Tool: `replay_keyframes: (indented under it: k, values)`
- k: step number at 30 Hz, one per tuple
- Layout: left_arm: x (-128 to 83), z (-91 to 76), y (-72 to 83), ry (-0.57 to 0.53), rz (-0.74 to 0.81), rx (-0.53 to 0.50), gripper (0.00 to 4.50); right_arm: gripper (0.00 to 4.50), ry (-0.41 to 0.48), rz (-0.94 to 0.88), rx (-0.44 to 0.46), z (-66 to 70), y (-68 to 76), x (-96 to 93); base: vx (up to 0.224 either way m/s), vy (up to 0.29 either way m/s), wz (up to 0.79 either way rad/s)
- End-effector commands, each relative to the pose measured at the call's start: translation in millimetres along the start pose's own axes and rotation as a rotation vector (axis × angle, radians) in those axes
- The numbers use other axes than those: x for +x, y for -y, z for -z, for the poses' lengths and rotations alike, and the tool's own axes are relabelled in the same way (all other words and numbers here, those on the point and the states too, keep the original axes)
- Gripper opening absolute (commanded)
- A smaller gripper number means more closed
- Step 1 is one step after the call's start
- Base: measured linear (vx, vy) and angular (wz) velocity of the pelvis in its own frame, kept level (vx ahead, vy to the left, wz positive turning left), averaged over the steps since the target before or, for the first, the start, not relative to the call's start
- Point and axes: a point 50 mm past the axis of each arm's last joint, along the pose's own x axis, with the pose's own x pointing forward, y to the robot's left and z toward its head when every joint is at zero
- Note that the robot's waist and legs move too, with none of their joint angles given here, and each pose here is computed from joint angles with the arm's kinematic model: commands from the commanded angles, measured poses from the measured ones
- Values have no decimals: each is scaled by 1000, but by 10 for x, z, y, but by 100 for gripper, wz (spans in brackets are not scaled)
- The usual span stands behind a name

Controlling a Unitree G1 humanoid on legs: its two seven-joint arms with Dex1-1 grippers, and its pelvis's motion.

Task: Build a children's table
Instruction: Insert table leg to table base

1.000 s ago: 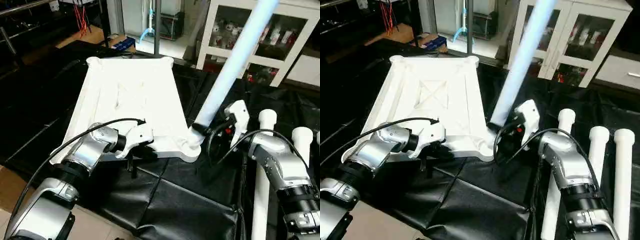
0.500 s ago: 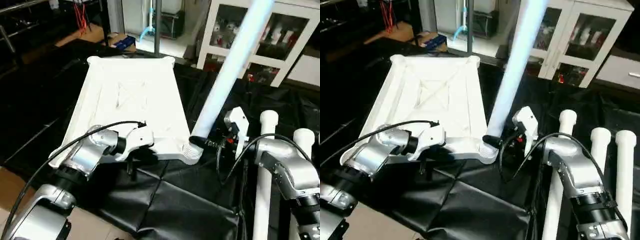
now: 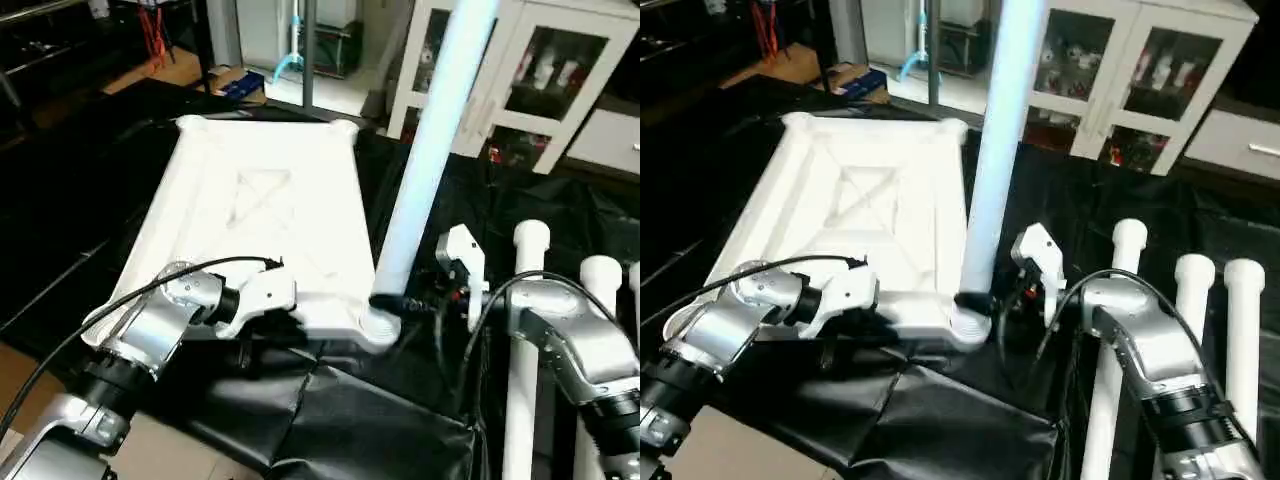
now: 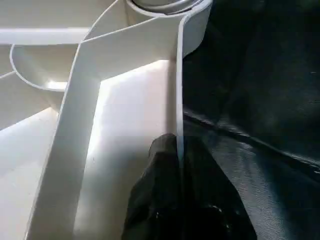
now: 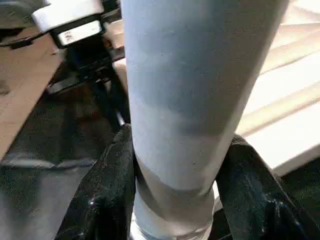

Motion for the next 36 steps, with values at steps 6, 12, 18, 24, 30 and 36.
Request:
replay_keyframes:
  k: [6,12,18,24,30,36]
  values:
    - [114,-133,106,90,53,24,0,186,-95,5,67,249,-20,84,0,0,0]
    - [85,-125,82,102,-22,12,0,186,-8,136,101,278,17,100,0,0,0]
    - [43,-131,79,132,-51,-19,0,186,45,224,173,412,-24,66,0,0,0]
    - [26,-123,77,139,-62,-33,0,186,78,294,227,561,-87,-21,0,0,0]
    - [13,-126,58,142,-83,-38,0,186,165,419,251,584,-80,-140,0,0,0]
    - [10,-129,47,147,-102,-41,0,186,229,471,263,613,-145,-165,0,0,0]
